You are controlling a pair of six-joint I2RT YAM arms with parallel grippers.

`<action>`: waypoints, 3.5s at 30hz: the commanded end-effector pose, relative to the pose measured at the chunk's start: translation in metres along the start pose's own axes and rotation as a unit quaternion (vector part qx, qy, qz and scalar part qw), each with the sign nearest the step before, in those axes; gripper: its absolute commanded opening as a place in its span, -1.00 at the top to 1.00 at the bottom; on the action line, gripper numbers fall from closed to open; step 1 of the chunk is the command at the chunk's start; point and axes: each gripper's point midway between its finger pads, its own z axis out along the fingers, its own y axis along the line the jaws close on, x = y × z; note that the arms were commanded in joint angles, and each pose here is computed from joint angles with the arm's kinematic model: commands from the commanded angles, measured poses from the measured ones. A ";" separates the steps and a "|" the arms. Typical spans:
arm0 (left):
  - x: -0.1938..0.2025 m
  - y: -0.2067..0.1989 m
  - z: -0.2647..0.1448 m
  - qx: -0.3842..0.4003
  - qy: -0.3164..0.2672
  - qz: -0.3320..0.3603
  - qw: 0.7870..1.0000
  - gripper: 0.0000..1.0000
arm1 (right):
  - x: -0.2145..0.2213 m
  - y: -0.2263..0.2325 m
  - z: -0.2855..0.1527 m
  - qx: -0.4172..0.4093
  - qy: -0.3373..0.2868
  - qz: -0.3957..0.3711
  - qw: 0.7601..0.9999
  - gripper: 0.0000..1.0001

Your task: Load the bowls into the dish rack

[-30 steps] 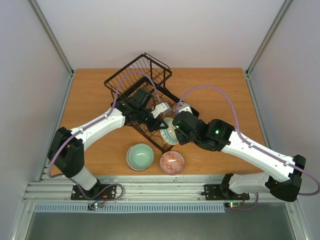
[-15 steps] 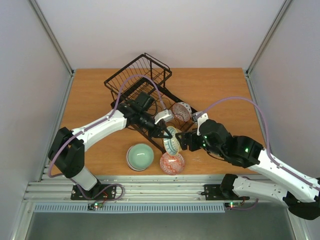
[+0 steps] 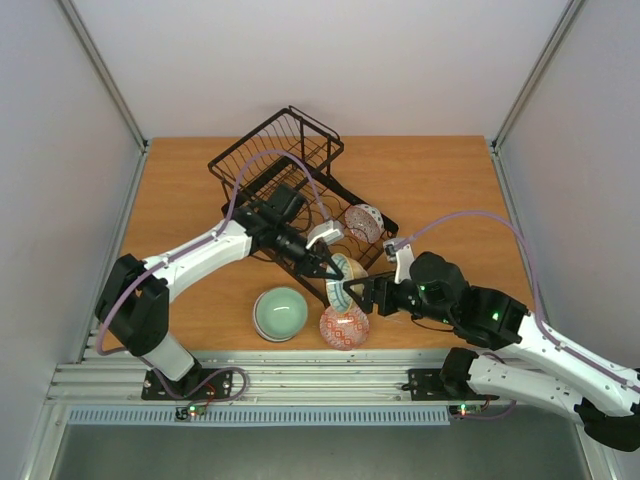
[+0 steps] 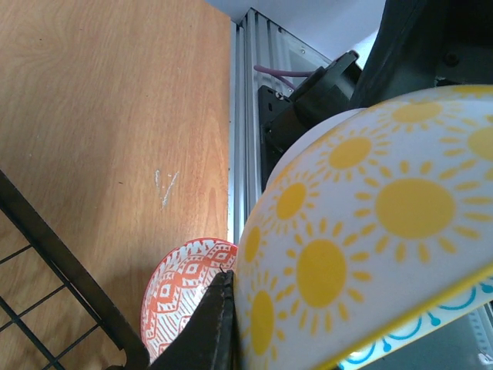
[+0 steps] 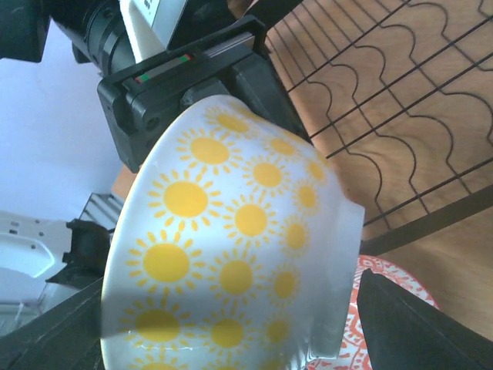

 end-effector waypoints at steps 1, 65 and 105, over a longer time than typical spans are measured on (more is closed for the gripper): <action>-0.024 -0.031 -0.014 0.058 -0.048 0.042 0.996 0.99 | 0.023 -0.006 0.009 -0.004 0.046 0.017 0.999 -0.58; -0.048 0.036 -0.124 -0.380 -0.090 0.128 0.911 -0.99 | -0.082 -0.106 0.089 0.340 0.129 -0.257 0.895 0.97; -0.058 0.083 -0.214 -0.603 -0.137 0.081 0.782 -0.99 | -0.052 -0.158 0.182 0.354 0.234 -0.296 0.856 0.97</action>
